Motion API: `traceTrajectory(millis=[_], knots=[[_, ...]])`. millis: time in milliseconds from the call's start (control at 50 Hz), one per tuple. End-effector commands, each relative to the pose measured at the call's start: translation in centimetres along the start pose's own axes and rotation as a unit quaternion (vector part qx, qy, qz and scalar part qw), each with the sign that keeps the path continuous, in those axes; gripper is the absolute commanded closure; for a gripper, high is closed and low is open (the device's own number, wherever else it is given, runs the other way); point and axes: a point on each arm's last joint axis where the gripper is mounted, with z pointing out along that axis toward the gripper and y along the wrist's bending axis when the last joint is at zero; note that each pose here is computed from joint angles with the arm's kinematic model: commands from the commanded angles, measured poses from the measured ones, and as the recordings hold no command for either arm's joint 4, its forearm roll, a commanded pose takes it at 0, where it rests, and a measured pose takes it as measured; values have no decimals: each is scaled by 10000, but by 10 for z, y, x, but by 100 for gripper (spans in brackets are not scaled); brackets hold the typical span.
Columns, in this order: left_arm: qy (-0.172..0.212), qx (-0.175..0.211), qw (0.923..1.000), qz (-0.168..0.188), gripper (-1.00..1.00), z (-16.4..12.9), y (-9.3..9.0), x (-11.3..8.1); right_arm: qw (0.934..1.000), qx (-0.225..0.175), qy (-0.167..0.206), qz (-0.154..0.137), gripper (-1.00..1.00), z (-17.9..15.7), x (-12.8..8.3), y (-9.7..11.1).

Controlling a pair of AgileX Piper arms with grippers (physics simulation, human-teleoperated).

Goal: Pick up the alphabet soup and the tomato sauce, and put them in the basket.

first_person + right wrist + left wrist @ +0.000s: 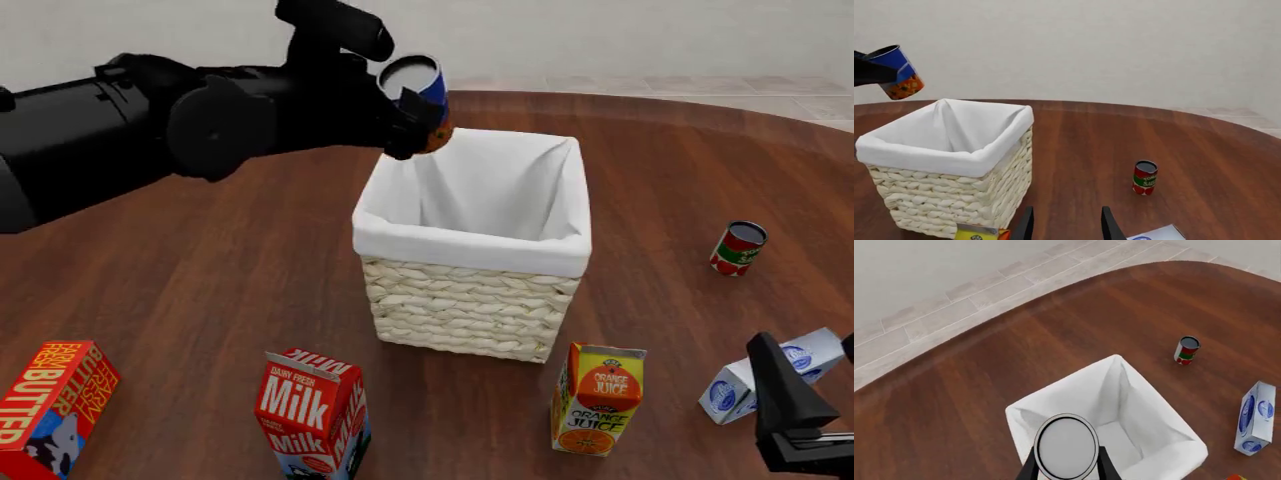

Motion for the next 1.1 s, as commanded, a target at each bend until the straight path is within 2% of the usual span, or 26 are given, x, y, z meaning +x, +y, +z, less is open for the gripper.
traceTrajectory(millis=[20, 140, 300, 720, 1100], knots=[[174, 80, 9996, 222, 100, 15, -5, 0, 10000, -20, 11, -13, -100, 3, -1, 0], [337, 56, 9991, 269, 100, 25, -1, 5, 10000, -27, 11, -7, -100, 5, -1, 0], [615, 175, 9969, 466, 100, 40, -8, 10, 10000, -61, 21, 3, -100, -1, 1, 1], [969, 247, 9931, 607, 100, 62, -11, 25, 10000, -81, 38, 7, -100, -1, 1, 1], [1254, 412, 9881, 791, 100, 79, -22, 39, 9999, -94, 44, 8, -100, -2, 2, 1]])
